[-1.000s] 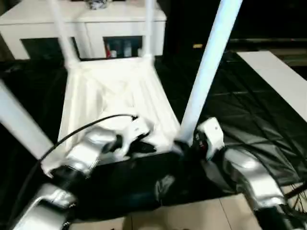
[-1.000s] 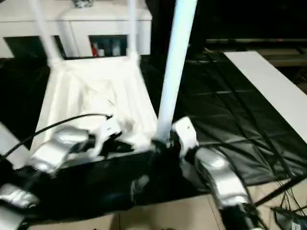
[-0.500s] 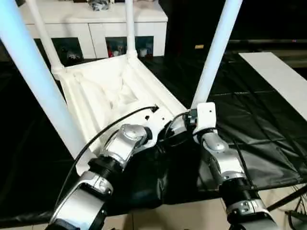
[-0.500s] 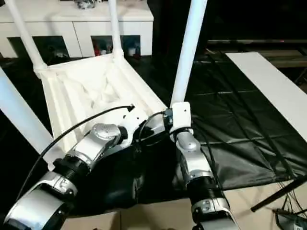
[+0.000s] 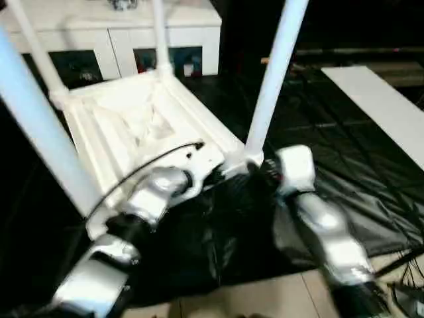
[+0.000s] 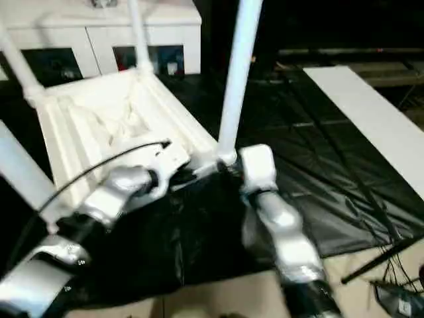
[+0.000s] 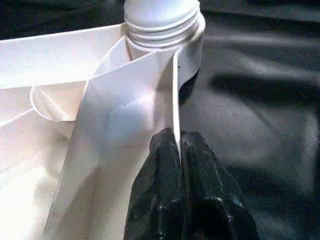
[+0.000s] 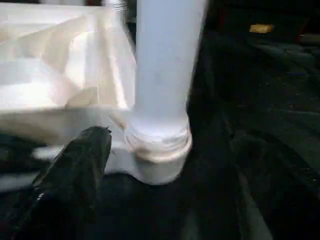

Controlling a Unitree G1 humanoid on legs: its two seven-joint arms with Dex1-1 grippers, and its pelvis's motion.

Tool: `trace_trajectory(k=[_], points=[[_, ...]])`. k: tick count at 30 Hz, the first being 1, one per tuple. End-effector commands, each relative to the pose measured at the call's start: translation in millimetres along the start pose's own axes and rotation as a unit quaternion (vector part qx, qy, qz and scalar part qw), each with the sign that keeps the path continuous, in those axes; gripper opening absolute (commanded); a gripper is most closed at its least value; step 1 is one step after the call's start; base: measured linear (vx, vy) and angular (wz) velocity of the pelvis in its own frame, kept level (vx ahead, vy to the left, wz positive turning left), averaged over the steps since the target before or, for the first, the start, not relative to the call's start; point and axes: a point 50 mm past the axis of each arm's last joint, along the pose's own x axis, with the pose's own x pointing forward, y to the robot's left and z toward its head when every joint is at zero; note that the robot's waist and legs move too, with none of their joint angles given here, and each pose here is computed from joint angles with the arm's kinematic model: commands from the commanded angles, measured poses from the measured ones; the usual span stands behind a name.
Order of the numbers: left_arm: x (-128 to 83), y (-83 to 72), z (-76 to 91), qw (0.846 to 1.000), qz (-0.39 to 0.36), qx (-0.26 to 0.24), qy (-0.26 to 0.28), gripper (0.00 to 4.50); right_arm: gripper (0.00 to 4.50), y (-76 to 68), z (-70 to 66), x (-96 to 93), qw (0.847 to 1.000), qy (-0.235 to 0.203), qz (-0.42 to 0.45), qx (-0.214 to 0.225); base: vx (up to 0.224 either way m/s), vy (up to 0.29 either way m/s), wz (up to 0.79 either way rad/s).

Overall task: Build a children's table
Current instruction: Rotate leg to tighten

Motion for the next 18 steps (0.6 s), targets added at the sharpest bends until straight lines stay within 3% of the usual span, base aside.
trace_trajectory(k=[1, 2, 6, 7, 10, 18], points=[[-3.9, -7.8, -12.2, 0.999, -0.047, 0.002, 0.016, 0.0, 4.44, -3.1, 7.8, -7.2, 0.999, -0.01, 0.041, 0.01, 0.0, 0.0, 0.0], [-11.9, -11.3, -16.1, 0.995, -0.093, 0.002, 0.026, 0.0, 4.44, -6.9, 5.4, -20.5, 0.993, 0.005, 0.113, -0.013, 0.0, 0.0, 0.0], [-23.1, -21.6, -17.1, 0.984, -0.177, 0.018, 0.024, 0.0, 4.44, -12.0, 0.6, -37.2, 0.981, 0.034, 0.187, -0.039, 0.0, 0.0, 0.0], [-32.2, -32.6, -18.6, 0.968, -0.249, 0.022, 0.031, 0.0, 4.44, -13.6, -1.7, -43.5, 0.973, 0.05, 0.22, -0.045, 0.0, 0.0, 0.0], [-35.4, -35.5, -20.7, 0.963, -0.266, 0.025, 0.044, 0.0, 4.44, -13.2, -3.0, -44.8, 0.968, 0.061, 0.239, -0.056, 0.0, 0.0, 0.0], [-36.0, -31.7, -19.1, 0.967, -0.249, 0.031, 0.044, 0.0, 4.44, -8.9, -8.6, -39.0, 0.953, 0.088, 0.278, -0.079, 0.0, 0.0, 0.0]])
